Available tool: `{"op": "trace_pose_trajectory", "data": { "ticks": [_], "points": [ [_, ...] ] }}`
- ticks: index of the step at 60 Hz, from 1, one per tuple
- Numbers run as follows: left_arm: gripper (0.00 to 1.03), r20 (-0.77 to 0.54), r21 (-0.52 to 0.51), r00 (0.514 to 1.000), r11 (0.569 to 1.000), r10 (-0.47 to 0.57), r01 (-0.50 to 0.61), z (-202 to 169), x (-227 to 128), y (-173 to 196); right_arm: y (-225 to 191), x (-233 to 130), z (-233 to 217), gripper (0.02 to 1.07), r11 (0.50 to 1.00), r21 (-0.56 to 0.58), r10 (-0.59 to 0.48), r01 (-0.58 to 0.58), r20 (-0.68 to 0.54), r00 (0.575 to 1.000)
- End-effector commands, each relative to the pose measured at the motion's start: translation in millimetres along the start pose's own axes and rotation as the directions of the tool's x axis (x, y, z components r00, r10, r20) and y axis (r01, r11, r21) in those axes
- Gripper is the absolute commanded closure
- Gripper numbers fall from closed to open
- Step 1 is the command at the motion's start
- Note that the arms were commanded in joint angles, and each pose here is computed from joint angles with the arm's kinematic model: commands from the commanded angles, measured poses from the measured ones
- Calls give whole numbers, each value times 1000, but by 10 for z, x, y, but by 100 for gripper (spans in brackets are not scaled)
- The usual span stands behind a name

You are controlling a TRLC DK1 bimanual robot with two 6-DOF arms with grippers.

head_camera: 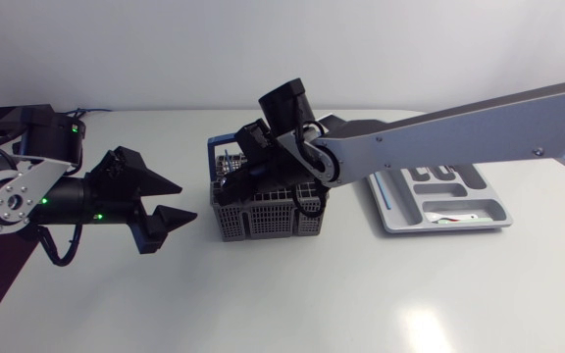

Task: Unload the cutlery basket into the drawer organizer.

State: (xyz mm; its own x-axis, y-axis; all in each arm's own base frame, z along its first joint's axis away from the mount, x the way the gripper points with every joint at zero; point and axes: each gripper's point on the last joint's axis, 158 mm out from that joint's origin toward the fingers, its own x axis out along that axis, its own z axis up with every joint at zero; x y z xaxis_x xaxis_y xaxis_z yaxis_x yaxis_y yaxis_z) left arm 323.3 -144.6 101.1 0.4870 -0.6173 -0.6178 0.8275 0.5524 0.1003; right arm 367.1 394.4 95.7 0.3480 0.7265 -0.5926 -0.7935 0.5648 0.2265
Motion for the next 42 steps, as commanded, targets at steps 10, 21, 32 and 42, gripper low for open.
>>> {"op": "trace_pose_trajectory", "data": {
  "ticks": [10,21,32,42],
  "points": [
    [5,23,-1,999,1000,-29,29,95,37,53,24,30,-27,101,1000,12,-2,2,2,1000],
    [5,26,12,999,999,-45,45,144,-10,95,53,-20,-29,101,1000,8,4,-4,5,1000],
    [5,20,25,999,998,-49,49,180,-49,168,60,-122,-11,101,1000,3,3,-3,13,1000],
    [5,16,30,999,998,-51,51,178,-51,191,99,-234,13,101,1000,-5,3,-3,22,1000]
  ]
}}
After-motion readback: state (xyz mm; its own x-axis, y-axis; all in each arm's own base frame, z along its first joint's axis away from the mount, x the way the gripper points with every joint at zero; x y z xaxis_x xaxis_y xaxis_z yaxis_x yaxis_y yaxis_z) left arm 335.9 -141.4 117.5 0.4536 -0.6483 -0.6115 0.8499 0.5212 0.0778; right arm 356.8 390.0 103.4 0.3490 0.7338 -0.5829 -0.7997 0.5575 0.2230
